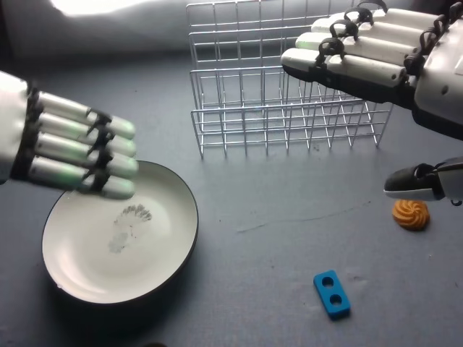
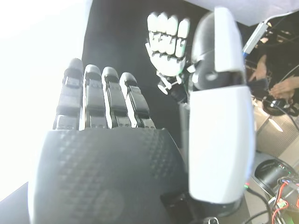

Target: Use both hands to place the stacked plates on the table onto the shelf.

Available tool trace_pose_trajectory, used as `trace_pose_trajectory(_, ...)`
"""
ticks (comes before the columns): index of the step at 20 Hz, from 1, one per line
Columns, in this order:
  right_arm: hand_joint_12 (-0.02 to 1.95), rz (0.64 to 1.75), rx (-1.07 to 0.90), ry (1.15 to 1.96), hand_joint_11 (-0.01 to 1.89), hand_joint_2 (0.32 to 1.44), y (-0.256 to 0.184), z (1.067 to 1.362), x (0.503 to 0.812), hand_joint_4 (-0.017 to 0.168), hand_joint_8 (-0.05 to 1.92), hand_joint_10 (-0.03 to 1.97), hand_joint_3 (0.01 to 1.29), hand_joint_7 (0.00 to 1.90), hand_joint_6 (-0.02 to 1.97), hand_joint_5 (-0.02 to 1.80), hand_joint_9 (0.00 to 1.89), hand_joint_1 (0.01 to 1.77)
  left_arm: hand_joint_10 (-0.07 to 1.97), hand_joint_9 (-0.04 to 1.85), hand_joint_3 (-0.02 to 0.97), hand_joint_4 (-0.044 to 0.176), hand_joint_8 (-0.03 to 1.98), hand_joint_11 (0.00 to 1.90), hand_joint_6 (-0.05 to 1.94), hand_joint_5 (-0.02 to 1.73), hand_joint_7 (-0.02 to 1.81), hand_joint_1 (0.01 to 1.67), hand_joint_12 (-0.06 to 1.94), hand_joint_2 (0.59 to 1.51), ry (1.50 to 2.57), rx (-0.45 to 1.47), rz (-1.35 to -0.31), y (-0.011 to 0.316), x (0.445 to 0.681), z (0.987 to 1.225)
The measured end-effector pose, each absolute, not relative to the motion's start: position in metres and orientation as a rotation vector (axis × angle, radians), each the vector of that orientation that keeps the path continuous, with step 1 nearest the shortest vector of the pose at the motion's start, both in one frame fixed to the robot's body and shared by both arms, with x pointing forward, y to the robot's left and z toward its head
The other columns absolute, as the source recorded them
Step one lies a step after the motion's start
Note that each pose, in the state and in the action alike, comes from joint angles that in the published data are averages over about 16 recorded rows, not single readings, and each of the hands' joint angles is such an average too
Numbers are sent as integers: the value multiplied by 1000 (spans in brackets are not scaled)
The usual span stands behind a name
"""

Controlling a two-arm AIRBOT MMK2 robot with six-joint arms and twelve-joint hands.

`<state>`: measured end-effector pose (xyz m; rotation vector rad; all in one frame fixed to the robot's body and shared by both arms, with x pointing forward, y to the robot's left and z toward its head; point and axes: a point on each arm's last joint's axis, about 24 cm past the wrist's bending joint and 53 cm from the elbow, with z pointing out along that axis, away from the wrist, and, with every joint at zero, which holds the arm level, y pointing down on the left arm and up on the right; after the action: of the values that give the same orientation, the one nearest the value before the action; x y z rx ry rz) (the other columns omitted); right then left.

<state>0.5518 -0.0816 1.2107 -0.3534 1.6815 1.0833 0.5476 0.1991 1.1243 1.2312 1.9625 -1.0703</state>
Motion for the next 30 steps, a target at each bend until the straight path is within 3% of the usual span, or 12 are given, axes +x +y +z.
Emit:
trace_pose_trajectory(8,406,1075,-389,1695,21,924,-72,1208,551,4,13,11,13,13,20,12,21,1246,6,21,52,3,-11,14,-13,22,17,20,-17,1000,2042,1308,-1023,225,537,1096)
trace_pose_trajectory(30,668,1079,-440,1708,21,942,-57,1202,546,3,13,11,13,15,20,15,31,1321,6,20,39,0,-11,15,-13,21,16,18,-18,1018,2225,1240,-971,257,549,1031)
